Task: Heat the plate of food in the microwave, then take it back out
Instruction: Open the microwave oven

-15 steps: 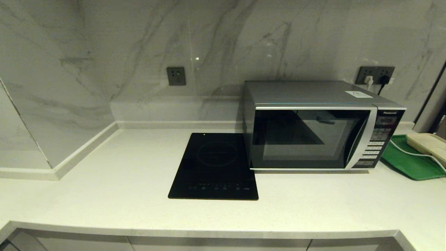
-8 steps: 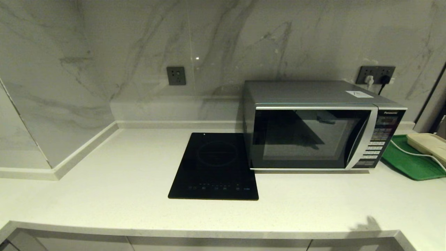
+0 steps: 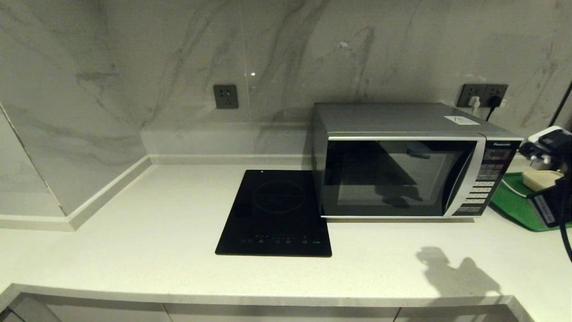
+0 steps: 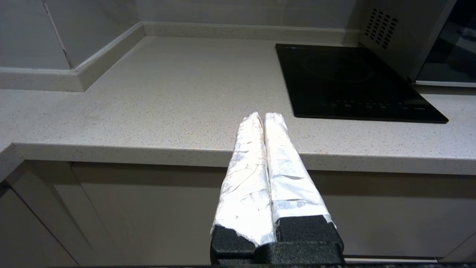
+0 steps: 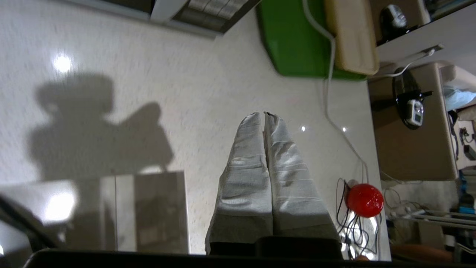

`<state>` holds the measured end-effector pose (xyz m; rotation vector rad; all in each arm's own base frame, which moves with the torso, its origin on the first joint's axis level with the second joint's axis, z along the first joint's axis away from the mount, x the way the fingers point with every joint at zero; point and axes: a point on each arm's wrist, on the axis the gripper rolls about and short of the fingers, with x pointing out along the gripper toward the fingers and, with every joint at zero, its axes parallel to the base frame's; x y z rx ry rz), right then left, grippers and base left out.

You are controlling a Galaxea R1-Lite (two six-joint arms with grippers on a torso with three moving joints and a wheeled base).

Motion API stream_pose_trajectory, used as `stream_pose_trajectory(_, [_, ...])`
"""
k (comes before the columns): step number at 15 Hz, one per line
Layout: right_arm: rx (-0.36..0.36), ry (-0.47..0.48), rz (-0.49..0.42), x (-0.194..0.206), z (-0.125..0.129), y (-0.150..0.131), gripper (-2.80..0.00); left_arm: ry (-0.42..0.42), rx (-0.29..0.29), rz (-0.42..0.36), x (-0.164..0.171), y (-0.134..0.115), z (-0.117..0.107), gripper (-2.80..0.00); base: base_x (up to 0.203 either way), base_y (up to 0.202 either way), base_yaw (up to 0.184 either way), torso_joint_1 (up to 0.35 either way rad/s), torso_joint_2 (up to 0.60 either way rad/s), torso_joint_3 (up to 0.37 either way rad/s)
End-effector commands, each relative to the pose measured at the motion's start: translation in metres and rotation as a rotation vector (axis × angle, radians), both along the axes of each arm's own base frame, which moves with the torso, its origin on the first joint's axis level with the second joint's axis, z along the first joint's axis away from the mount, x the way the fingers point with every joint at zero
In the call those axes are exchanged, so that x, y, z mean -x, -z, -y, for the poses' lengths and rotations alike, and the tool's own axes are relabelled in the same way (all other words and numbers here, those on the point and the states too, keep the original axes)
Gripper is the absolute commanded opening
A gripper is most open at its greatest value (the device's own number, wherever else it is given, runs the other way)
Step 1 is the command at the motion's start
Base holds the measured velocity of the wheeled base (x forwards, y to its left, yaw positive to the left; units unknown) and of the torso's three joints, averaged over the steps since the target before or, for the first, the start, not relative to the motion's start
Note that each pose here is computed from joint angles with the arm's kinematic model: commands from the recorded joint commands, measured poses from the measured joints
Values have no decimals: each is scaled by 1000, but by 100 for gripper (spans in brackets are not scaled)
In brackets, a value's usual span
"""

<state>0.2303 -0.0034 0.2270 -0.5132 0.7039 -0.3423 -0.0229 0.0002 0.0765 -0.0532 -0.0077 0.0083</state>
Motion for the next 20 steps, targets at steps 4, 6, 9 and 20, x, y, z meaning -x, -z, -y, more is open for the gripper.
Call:
stream_pose_trajectory(4, [61,2,-198,-23,-14,53,0,1,0,0,0,0,0,-280,0,0,0,0,0,0])
stream_pose_trajectory(6, [21,13,-164,-36,-24,64,0,1,0,0,0,0,0,-280,0,0,0,0,0,0])
stream_pose_trajectory(9, [-43,43,-107,-54,-49,76,0,1,0,0,0,0,0,-280,0,0,0,0,0,0])
stream_pose_trajectory(20, [-176,545,413,-119,-103,107,0,1,0,0,0,0,0,-280,0,0,0,0,0,0])
